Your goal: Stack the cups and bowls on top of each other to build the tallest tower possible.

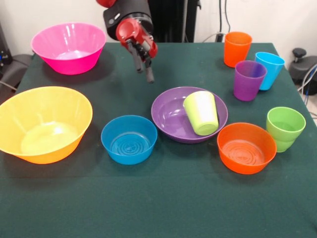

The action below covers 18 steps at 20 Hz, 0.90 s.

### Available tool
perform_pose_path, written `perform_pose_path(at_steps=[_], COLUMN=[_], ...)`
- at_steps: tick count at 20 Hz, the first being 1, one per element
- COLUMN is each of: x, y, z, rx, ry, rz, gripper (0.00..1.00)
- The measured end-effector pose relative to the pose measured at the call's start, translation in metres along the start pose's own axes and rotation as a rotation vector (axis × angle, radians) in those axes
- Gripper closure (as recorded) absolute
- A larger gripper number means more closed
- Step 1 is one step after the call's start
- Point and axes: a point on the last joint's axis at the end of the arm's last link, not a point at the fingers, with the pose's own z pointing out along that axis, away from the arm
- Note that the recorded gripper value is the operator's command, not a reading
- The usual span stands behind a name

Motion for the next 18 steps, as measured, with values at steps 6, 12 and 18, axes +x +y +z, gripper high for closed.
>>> perform_pose_path(at_steps=[6, 12, 18], x=[-0.019, -0.030, -0.022], y=[0.007, 0.020, 0.036], z=[-0.007, -0.011, -0.013], rx=[0.006, 0.012, -0.002], ry=[-0.016, -0.025, 0.005], rz=[-0.003, -0.004, -0.002], gripper=[0.00, 0.00, 0.00])
